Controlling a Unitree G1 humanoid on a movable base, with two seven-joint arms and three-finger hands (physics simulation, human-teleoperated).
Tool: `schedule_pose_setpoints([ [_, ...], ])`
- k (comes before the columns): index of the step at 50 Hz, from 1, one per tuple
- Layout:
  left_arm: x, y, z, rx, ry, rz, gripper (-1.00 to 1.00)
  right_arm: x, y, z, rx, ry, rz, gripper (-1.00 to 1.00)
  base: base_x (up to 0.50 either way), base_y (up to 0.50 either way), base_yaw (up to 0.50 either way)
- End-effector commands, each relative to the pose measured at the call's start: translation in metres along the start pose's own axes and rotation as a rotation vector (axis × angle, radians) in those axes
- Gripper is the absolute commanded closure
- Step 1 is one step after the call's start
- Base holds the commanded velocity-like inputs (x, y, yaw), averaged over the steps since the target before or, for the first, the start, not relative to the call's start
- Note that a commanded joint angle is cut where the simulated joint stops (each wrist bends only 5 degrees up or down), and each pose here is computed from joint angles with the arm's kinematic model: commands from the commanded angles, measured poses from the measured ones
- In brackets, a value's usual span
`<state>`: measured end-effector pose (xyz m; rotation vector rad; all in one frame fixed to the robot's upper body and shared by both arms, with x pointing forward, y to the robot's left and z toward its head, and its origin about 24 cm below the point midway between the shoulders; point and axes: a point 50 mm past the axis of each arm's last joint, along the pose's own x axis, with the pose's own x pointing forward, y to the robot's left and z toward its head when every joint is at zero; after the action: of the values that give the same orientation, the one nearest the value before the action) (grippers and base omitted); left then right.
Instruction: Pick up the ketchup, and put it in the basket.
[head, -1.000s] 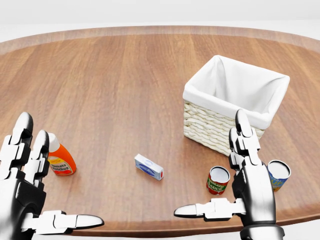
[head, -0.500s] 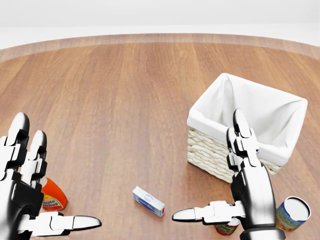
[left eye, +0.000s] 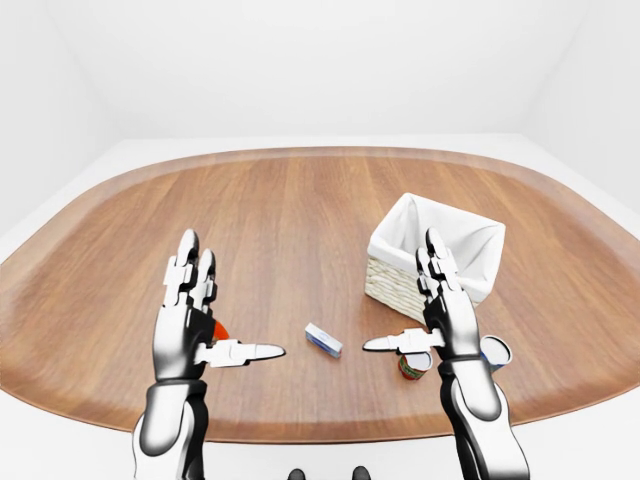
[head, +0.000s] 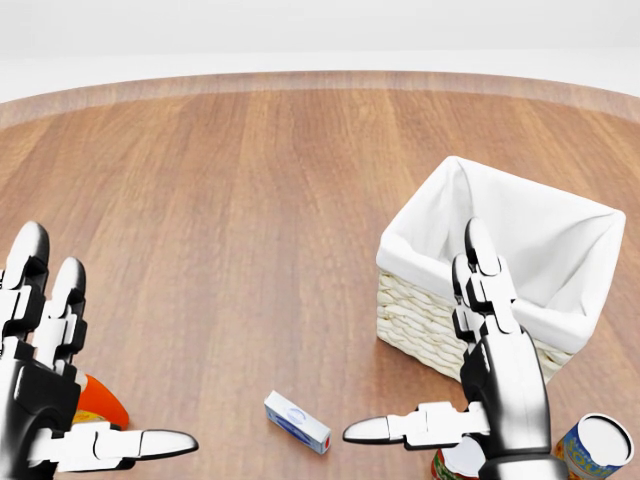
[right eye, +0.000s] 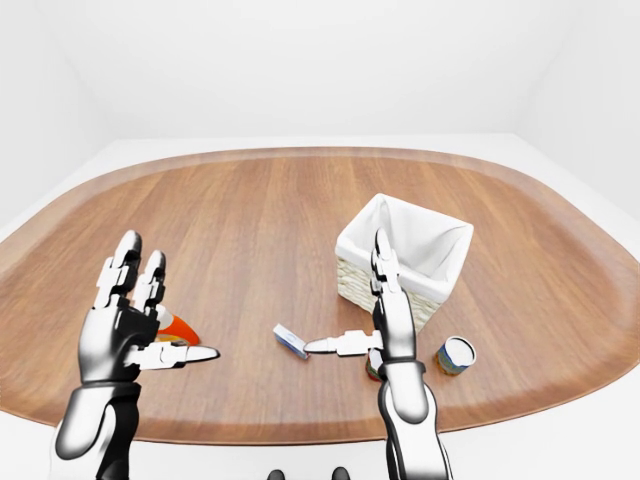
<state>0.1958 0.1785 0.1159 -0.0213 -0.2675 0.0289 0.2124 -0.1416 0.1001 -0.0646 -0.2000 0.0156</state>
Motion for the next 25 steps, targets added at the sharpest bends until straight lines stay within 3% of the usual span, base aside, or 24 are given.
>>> schedule_pose_setpoints([
  [1,-0.001,0.008,0.008,0.016,-0.035,0.036,-1.0,-0.001,0.0,0.001,0.001,-0.001,0.001,-1.0,0.0,0.0,0.0],
  [10,0.004,0.02,0.013,0.028,-0.065,0.082,-1.0,-0.001,0.001,0.001,0.002,-0.003,0.004,-1.0,0.0,0.0,0.0],
  [25,0.017,0.049,-0.009,0.08,0.021,0.186,-1.0,-0.002,0.001,0.003,0.003,-0.009,0.007,-1.0,0.0,0.0,0.0],
])
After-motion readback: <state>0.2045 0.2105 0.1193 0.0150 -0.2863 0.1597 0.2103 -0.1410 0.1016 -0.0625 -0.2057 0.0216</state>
